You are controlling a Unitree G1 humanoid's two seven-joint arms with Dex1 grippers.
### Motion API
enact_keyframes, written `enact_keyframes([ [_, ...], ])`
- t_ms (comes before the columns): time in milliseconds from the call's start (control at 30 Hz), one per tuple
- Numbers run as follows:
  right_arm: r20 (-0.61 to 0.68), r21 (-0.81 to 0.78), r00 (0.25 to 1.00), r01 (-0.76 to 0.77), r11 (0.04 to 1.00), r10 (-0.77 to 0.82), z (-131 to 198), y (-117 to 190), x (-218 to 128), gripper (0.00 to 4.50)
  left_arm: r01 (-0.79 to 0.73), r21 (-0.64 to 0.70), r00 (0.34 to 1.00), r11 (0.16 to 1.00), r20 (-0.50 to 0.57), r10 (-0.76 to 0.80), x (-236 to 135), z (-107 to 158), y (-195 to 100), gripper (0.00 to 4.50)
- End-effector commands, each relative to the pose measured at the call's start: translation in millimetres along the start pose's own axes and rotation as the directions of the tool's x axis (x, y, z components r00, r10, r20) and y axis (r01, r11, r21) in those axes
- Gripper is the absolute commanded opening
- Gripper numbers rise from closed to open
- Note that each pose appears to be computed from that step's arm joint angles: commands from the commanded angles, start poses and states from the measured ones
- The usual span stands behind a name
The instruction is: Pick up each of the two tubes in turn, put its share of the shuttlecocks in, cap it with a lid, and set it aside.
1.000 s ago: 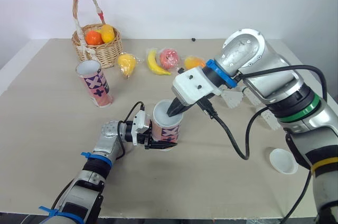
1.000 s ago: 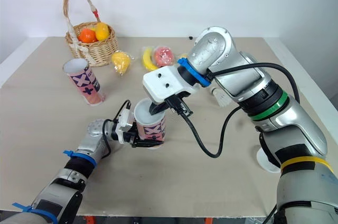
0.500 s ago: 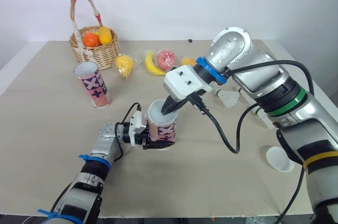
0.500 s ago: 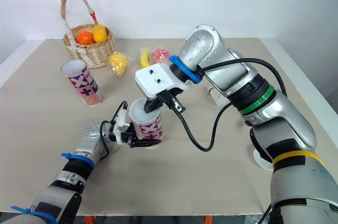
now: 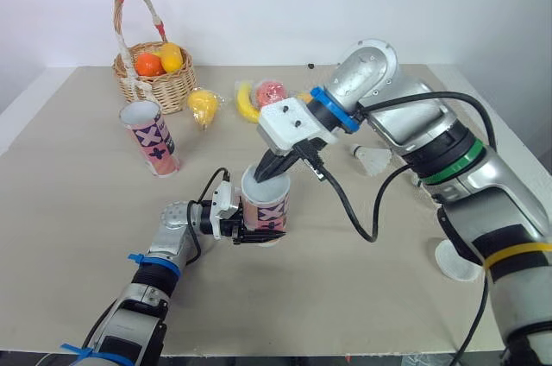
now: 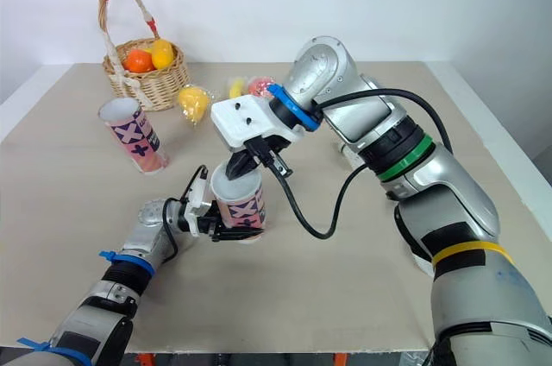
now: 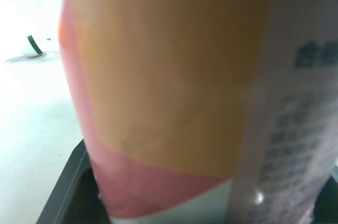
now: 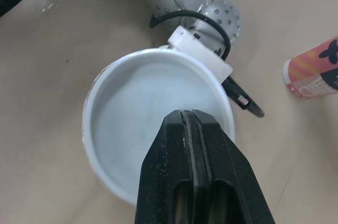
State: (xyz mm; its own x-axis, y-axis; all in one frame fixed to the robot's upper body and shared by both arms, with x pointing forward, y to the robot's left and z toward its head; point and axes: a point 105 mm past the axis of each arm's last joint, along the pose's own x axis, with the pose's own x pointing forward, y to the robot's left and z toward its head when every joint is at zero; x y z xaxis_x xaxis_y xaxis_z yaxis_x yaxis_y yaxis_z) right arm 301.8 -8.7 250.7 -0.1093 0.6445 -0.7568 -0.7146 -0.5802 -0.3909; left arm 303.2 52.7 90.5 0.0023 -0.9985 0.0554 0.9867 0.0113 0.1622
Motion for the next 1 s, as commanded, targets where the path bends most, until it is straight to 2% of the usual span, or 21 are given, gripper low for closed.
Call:
enact_keyframes([
  [33,-0.045,0.006,0.997,-0.063,0.998,0.064,-9,10,9,0.15,0.013,-0.008,1.000,1.000,-0.023,-0.013,3,-5,-3,2.90],
  [233,-0.108,0.002,0.987,-0.117,0.993,0.116,-24,26,20,0.15,0.012,-0.005,1.000,1.000,-0.024,-0.013,2,-5,-3,2.90],
  [467,-0.090,0.015,0.981,-0.170,0.985,0.171,-25,38,35,0.15,0.015,0.002,1.000,1.000,-0.027,-0.015,1,-5,-5,2.90],
  [733,-0.075,0.051,0.982,-0.167,0.985,0.171,-30,38,40,0.15,0.020,0.008,1.000,1.000,-0.024,-0.019,2,-5,-6,2.90],
  [900,0.022,0.072,0.993,-0.118,0.990,0.116,-16,32,28,0.15,0.019,0.014,1.000,1.000,-0.017,-0.018,2,-3,-5,2.90],
  [1000,0.154,0.081,0.988,-0.006,0.997,-0.007,9,21,-11,0.15,0.020,0.022,1.000,1.000,-0.014,-0.019,3,-2,-4,2.90],
])
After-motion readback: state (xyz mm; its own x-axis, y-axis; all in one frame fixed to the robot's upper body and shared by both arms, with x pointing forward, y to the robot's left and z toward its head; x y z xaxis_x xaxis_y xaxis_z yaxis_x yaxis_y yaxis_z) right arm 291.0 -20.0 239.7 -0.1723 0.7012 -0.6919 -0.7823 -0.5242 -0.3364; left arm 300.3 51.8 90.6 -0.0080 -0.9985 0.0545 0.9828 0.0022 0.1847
